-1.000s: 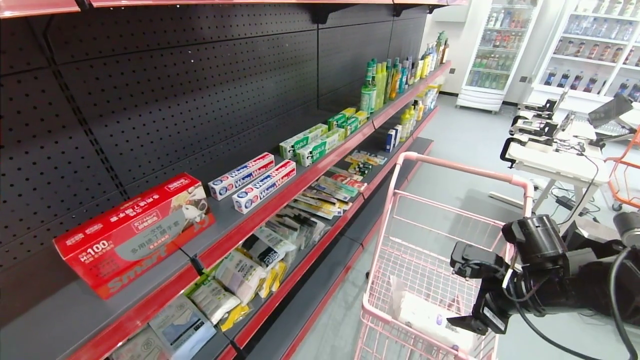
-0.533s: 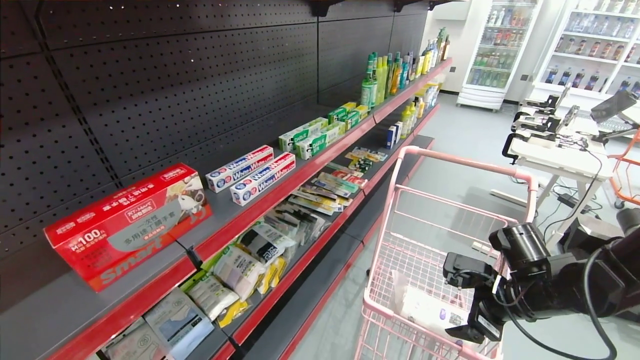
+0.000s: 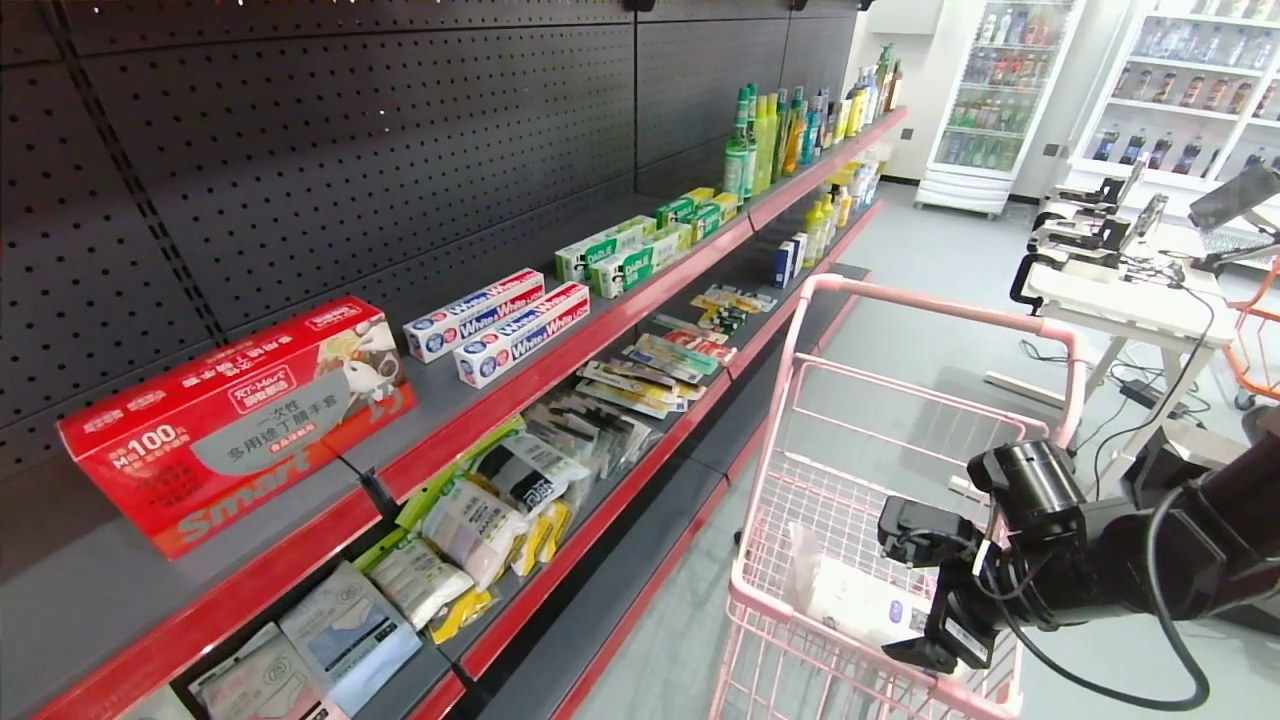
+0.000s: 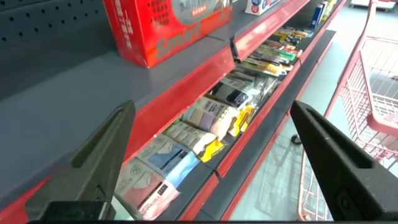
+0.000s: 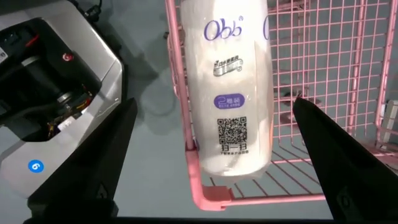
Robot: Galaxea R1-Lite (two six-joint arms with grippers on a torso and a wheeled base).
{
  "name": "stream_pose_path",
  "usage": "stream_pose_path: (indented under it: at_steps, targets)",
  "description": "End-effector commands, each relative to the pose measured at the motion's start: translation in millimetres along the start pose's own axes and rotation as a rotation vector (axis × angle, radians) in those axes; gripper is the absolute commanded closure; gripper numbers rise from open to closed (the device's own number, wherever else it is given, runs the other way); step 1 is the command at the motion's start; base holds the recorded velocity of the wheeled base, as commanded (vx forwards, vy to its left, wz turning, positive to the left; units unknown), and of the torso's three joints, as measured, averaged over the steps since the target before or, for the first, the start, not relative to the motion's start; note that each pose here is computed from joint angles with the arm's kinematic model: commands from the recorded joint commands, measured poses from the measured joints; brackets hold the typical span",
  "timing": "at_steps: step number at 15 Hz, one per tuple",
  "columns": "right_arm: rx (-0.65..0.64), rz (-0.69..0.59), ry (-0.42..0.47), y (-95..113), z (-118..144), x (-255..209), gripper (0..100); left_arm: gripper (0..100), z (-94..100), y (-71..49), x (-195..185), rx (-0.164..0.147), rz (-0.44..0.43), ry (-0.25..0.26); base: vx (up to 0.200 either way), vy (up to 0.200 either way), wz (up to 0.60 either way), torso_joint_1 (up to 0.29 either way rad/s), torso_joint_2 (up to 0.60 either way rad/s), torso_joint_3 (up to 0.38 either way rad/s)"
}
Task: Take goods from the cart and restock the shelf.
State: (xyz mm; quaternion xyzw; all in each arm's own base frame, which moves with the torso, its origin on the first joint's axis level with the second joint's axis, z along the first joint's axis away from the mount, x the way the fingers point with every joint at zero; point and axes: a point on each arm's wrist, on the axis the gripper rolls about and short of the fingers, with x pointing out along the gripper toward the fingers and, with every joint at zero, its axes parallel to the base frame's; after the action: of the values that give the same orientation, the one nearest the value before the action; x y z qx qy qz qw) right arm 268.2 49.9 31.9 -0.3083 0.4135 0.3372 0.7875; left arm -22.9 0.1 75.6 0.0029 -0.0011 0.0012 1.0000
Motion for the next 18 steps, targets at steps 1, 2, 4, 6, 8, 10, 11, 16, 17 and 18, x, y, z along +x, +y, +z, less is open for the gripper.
stream_pose_path:
  at_steps: [1,2,4,6,8,10,11,16,17,18]
  targets:
    - [-0.003,-0.010,-0.009,-3.6,2.4,0.0,0,0,0.0,0.0,0.1,0.000,0.001,0.001,0.000,0.000,0.00,-0.144,0.35,0.193]
    - [-0.009,-0.015,-0.011,-5.7,2.7,0.0,0,0,0.0,0.0,0.1,0.000,-0.001,0.001,0.000,0.000,0.00,-0.149,0.34,0.178]
    - [-0.039,-0.030,-0.012,-11.6,1.2,-0.2,0,0,0.0,0.0,0.1,0.000,0.001,0.001,0.000,0.000,0.00,-0.151,0.36,0.198]
    - [-0.056,-0.044,-0.013,-16.8,-0.1,-1.4,0,0,0.0,0.0,0.1,0.000,0.001,0.001,0.000,0.000,0.00,-0.161,0.38,0.208]
    - [-0.050,-0.051,-0.015,-20.5,0.0,-0.3,0,0,0.0,0.0,0.1,0.000,-0.001,0.001,0.000,0.000,0.00,-0.176,0.40,0.222]
    - [-0.037,-0.071,-0.030,-30.0,4.9,2.2,0,0,0.0,0.0,0.1,0.000,0.001,0.001,0.000,0.000,0.00,-0.217,0.48,0.268]
    - [-0.024,-0.084,-0.039,-36.9,7.4,4.6,0,0,0.0,0.0,0.1,0.000,0.001,0.001,0.000,0.000,0.00,-0.198,0.44,0.246]
    - [-0.029,-0.029,-0.061,-36.0,7.0,14.3,0,0,0.0,0.0,0.1,0.000,0.001,0.001,0.000,0.000,0.00,-0.041,0.10,0.053]
    - [-0.026,-0.014,-0.055,-33.9,6.5,18.2,0,0,0.0,0.0,0.1,0.000,0.001,0.001,0.000,0.000,0.00,0.000,0.00,0.000]
    - [-0.021,0.002,-0.047,-31.7,5.8,22.4,0,0,0.0,0.0,0.1,0.000,0.001,0.001,0.000,0.000,0.00,0.000,0.00,0.000]
